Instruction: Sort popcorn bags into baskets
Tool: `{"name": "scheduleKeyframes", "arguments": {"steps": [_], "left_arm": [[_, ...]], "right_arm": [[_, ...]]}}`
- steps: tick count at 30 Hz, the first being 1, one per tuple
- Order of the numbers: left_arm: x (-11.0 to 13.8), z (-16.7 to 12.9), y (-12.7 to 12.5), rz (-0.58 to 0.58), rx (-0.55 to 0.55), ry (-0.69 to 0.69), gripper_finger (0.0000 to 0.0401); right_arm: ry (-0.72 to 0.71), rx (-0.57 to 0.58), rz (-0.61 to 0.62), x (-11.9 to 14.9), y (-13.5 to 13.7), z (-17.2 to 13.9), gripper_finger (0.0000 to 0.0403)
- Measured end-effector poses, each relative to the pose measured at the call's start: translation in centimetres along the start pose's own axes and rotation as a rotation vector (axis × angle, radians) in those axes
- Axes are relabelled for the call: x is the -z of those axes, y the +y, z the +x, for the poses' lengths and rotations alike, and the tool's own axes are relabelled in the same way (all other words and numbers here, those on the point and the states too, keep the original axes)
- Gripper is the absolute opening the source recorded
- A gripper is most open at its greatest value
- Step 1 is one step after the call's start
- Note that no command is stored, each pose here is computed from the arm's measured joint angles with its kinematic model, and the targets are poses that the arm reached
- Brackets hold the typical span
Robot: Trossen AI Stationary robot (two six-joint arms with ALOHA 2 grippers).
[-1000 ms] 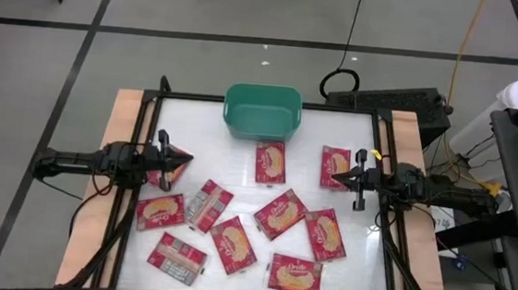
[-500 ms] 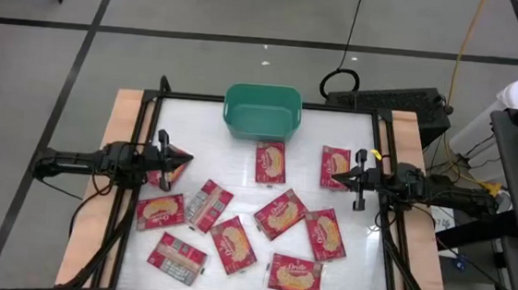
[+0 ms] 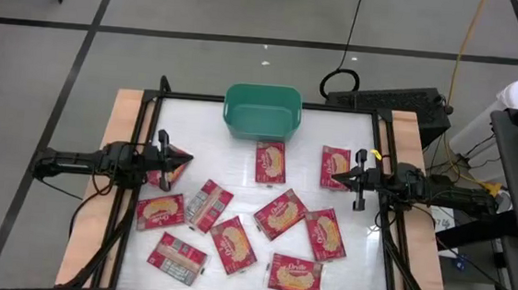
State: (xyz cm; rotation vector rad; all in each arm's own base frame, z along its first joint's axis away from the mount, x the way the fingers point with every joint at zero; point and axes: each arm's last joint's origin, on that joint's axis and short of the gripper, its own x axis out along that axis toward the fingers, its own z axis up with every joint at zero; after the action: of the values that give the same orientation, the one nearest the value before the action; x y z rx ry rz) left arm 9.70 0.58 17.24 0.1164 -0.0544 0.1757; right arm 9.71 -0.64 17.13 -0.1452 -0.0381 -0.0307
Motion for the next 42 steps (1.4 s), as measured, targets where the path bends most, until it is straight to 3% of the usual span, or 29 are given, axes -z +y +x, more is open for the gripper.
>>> {"name": "scheduleKeyframes", "arguments": {"steps": [32, 42], "left_arm": [[0.0, 0.0, 0.0, 0.000, 0.000, 0.001, 0.0010], [0.0, 0.0, 0.0, 0.002, 0.000, 0.001, 0.0010]], "right_arm": [[-0.006, 0.003, -0.005, -0.1, 0.0, 0.0, 0.0000], [-0.179, 0.054, 0.020, -1.7, -0.3, -0.2, 0.0000]]}}
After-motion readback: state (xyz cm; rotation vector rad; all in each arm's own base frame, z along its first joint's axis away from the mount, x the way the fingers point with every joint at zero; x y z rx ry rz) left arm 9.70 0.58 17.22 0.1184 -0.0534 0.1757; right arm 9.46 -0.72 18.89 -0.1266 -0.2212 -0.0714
